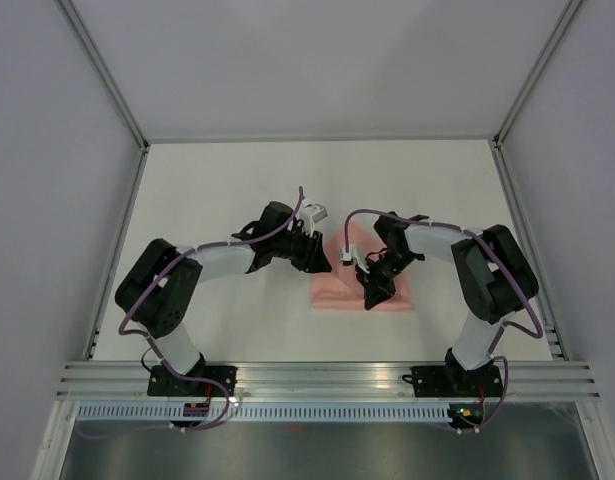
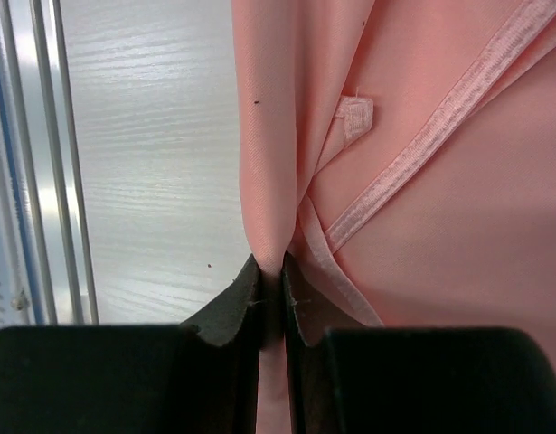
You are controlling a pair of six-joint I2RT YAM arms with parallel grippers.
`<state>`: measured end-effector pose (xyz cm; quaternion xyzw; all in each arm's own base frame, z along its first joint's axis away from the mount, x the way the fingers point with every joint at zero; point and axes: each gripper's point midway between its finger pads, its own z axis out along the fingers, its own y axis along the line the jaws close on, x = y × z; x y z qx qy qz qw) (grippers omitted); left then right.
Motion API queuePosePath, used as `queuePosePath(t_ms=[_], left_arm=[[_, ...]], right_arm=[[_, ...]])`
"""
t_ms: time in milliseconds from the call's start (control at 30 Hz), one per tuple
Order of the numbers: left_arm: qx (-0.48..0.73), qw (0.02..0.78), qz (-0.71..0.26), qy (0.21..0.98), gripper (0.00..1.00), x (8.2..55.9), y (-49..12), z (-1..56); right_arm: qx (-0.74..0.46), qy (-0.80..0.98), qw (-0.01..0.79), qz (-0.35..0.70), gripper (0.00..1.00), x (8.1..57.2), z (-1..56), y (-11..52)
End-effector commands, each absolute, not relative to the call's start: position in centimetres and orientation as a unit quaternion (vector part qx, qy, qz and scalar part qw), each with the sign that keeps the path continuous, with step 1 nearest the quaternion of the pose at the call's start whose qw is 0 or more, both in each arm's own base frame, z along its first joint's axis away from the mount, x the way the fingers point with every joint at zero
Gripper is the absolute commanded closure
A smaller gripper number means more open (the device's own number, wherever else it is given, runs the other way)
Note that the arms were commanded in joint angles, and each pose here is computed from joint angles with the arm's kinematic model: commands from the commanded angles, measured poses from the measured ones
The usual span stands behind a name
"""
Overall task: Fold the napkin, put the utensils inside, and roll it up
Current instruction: Roll the napkin with the utensil
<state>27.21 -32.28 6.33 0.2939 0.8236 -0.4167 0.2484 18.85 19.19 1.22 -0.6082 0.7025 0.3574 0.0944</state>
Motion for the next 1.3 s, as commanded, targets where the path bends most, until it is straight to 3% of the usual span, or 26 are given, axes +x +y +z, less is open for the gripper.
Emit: queuePosePath(t_ms=[0,167,300,400,433,467,500,867,1267], left_arm=[[0.283,0.346,-0.397,0.801,0.66,28.5,-32.2,10.3],[0.279,0.45,-0.349,0.773,0.65,27.7,-30.3,11.6],[0.342,0.546,-0.268,0.717,0.61,25.0,-31.5,13.2],[0.4,0.574,-0.184,0.691,0.62,23.4,-32.6,12.6],[0.417,0.575,-0.168,0.684,0.61,23.1,-33.2,12.2],[0.442,0.577,-0.15,0.67,0.44,22.6,-33.6,11.8],[0.46,0.575,-0.147,0.66,0.43,21.5,-34.5,11.5],[0.591,0.541,-0.137,0.583,0.41,16.9,-40.4,7.7],[0.641,0.48,-0.138,0.583,0.42,16.4,-42.0,2.9]], right_arm=[[-0.611,0.699,0.014,0.371,0.95,17.5,-1.3,17.5],[-0.591,0.693,-0.038,0.412,0.94,17.2,-1.4,17.3],[-0.578,0.699,-0.051,0.418,0.94,17.8,-2.0,17.2],[-0.572,0.702,-0.056,0.421,0.94,17.9,-2.2,17.1],[-0.57,0.703,-0.056,0.421,0.94,18.0,-2.2,17.1],[-0.569,0.704,-0.056,0.422,0.94,18.0,-2.2,17.1],[-0.566,0.706,-0.058,0.422,0.94,18.1,-2.4,17.0],[-0.554,0.714,-0.057,0.424,0.94,18.3,-2.7,17.0],[-0.552,0.716,-0.056,0.424,0.94,18.3,-2.9,16.9]])
